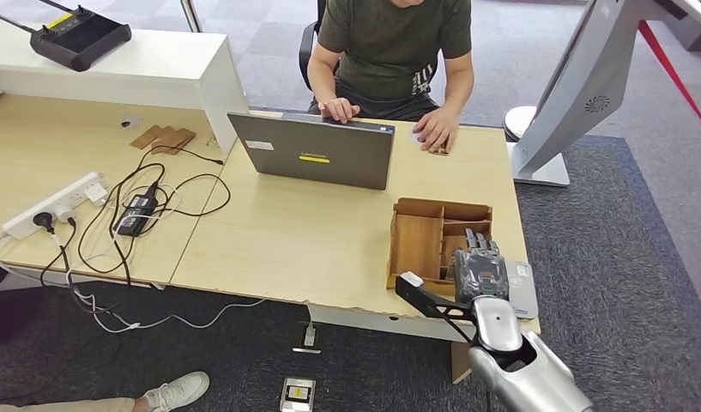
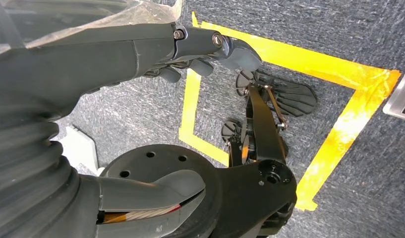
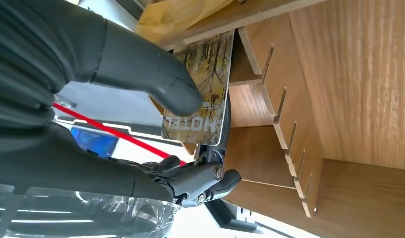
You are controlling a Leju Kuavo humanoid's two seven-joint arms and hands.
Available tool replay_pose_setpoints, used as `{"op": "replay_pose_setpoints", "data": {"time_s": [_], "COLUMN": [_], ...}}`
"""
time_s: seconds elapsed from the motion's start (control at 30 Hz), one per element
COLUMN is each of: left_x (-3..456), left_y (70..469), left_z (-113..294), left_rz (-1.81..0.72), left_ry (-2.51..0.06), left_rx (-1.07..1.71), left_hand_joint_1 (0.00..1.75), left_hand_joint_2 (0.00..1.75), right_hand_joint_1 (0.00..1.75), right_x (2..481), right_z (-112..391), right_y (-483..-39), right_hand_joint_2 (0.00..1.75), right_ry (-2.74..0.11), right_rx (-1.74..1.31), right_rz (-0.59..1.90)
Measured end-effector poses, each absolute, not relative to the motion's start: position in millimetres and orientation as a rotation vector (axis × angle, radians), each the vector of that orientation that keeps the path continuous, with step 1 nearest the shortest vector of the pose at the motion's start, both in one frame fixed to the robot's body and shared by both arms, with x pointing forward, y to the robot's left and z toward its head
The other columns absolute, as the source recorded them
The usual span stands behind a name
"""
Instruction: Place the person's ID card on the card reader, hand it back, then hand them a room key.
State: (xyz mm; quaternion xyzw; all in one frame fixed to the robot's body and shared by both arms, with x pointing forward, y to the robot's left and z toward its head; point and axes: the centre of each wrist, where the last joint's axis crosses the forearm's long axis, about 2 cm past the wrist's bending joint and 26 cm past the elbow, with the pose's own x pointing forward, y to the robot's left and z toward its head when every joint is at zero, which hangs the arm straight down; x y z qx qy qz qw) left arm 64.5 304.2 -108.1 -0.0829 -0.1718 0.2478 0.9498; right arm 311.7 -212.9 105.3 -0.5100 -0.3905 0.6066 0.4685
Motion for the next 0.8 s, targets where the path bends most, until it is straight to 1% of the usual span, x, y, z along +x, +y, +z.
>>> {"op": "replay_pose_setpoints", "data": {"time_s": [0.37, 0.57, 0.8], "left_x": [64, 63, 64], "left_y": [304, 305, 305], "left_z": [-108, -108, -108], "left_rz": [0.503, 0.505, 0.494], "left_ry": [-0.347, -0.35, -0.357], "left_rx": [-0.169, -0.166, -0.163], "left_hand_joint_1": [0.0, 0.0, 0.0], "left_hand_joint_2": [1.75, 1.75, 1.75], "right_hand_joint_1": [1.75, 1.75, 1.75], "right_x": [314, 307, 303], "right_z": [106, 113, 138], "right_y": [-214, -215, -215], "right_hand_joint_2": [1.75, 1.75, 1.75], "right_ry": [-0.939, -1.013, -1.143], "right_rx": [-1.254, -1.306, -1.37], "right_rz": [1.461, 1.412, 1.343]}}
